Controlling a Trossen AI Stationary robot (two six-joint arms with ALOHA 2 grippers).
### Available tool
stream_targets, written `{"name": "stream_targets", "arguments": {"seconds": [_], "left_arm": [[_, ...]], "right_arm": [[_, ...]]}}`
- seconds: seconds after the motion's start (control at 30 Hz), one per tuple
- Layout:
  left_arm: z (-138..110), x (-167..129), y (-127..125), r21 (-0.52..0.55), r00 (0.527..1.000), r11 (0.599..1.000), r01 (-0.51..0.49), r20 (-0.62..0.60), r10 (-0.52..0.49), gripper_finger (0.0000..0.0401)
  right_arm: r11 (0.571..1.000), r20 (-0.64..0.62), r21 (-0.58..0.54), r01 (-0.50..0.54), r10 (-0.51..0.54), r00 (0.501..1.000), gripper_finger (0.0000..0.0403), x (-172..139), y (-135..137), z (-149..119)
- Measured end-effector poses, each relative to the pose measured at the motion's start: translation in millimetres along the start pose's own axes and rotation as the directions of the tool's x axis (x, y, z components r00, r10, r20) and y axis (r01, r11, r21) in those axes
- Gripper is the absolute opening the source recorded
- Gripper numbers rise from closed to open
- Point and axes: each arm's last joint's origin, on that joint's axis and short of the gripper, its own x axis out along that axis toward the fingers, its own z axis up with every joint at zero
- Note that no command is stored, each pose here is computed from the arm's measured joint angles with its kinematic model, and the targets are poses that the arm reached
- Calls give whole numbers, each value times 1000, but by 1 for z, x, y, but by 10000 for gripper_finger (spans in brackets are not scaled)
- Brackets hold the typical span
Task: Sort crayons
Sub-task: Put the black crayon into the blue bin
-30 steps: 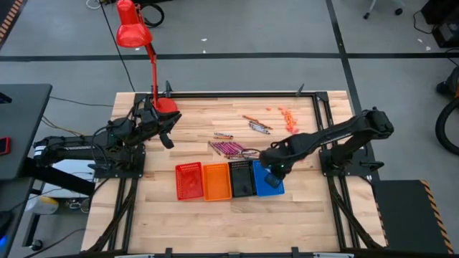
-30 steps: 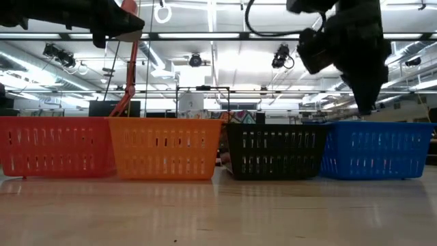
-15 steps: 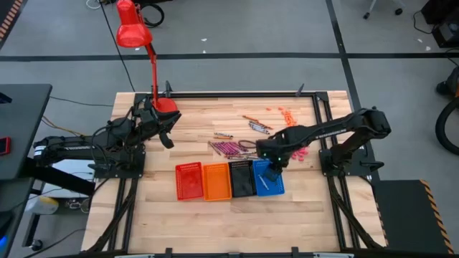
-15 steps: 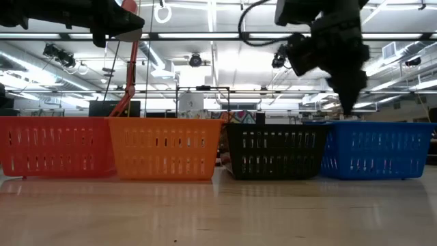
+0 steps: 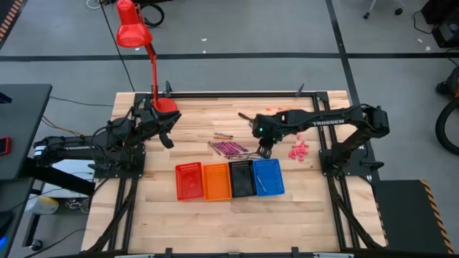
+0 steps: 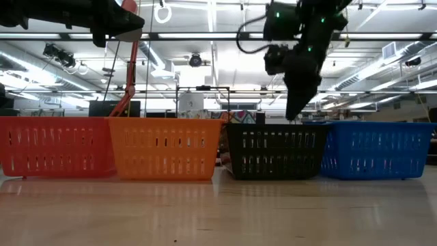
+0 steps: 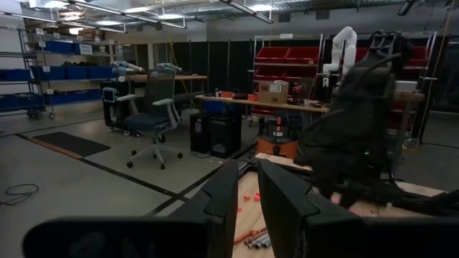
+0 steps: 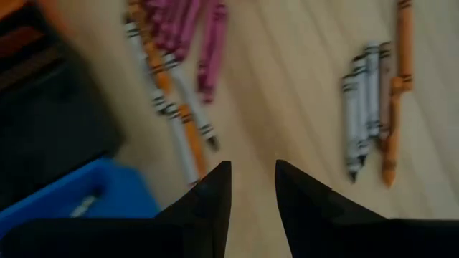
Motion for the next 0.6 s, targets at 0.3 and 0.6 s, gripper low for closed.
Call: {"name": "stream_targets", "arguments": {"seconds": [0.3, 0.6], "left_arm": [[0, 0, 0, 14, 1000, 1000, 0, 0, 0, 68], [0, 0, 0, 17, 1000, 1000, 0, 1, 0, 68]], "right_arm": [[995, 73, -86, 41, -35, 997, 113, 31, -36, -12], [996, 191, -74, 51, -36, 981, 113, 53, -59, -25]]}}
